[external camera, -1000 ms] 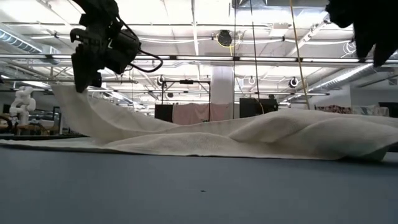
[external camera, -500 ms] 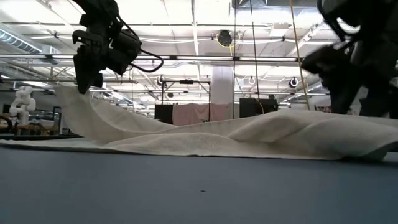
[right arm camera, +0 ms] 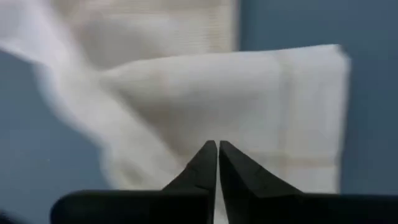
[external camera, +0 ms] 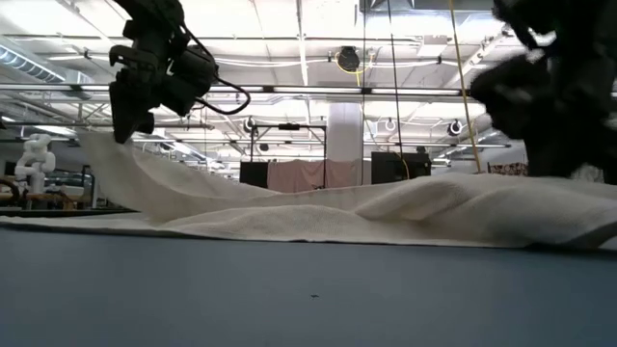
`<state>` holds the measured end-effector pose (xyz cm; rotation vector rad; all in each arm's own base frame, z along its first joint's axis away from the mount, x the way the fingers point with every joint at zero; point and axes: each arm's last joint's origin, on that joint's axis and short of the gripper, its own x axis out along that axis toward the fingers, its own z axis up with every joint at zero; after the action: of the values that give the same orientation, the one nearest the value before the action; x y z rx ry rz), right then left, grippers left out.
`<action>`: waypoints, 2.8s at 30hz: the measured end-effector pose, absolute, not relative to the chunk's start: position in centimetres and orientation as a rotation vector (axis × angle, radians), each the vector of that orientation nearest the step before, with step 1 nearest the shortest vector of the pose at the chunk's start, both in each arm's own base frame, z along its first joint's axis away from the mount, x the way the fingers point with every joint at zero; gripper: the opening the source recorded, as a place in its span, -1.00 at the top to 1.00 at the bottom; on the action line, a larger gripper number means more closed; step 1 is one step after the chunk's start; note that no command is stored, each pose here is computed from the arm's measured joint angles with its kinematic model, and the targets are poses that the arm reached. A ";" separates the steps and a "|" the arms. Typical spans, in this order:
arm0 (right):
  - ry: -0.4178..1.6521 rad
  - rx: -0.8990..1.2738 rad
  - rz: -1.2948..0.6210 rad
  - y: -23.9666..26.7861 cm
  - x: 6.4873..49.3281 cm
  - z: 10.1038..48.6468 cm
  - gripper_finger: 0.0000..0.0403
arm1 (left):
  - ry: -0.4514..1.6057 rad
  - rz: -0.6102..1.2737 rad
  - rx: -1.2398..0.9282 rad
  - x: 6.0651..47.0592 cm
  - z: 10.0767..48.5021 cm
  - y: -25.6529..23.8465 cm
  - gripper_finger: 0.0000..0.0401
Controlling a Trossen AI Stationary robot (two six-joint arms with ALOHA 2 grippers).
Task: Roll towel into tight, uniform cylinder
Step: Roll the white towel
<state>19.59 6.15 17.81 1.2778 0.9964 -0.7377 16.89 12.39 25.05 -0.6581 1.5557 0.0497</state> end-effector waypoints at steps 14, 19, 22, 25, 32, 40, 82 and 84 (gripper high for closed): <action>1.116 1.163 -0.853 5.1 19.4 28.7 0.95 | 1.576 0.169 -0.526 16.8 26.6 12.8 0.94; 1.210 1.167 -1.014 3.6 18.7 26.7 0.83 | 1.558 0.181 -0.520 16.9 26.6 12.9 0.94; 1.230 1.253 -1.013 2.3 19.0 24.1 0.70 | 1.544 0.185 -0.513 17.1 26.6 13.0 0.94; 1.190 1.307 -0.976 1.3 19.3 21.3 0.54 | 1.543 0.186 -0.512 17.1 26.6 13.0 0.94; 1.153 1.360 -1.037 -0.2 18.0 16.6 0.20 | 1.543 0.199 -0.525 17.1 26.6 13.0 0.94; 1.010 1.467 -0.922 -0.2 18.0 13.6 0.26 | 1.543 0.184 -0.509 17.1 26.6 13.1 0.94; 0.918 0.853 -1.448 -2.4 18.2 27.3 0.92 | 1.291 0.507 -0.505 16.5 31.5 13.3 0.94; 0.949 0.833 -1.470 -2.7 17.9 26.7 0.92 | 1.288 0.522 -0.502 16.5 31.5 13.4 0.94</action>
<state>17.94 -2.72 26.72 0.8330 0.9490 -1.4696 16.54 13.35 31.46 -0.5015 1.2878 0.5218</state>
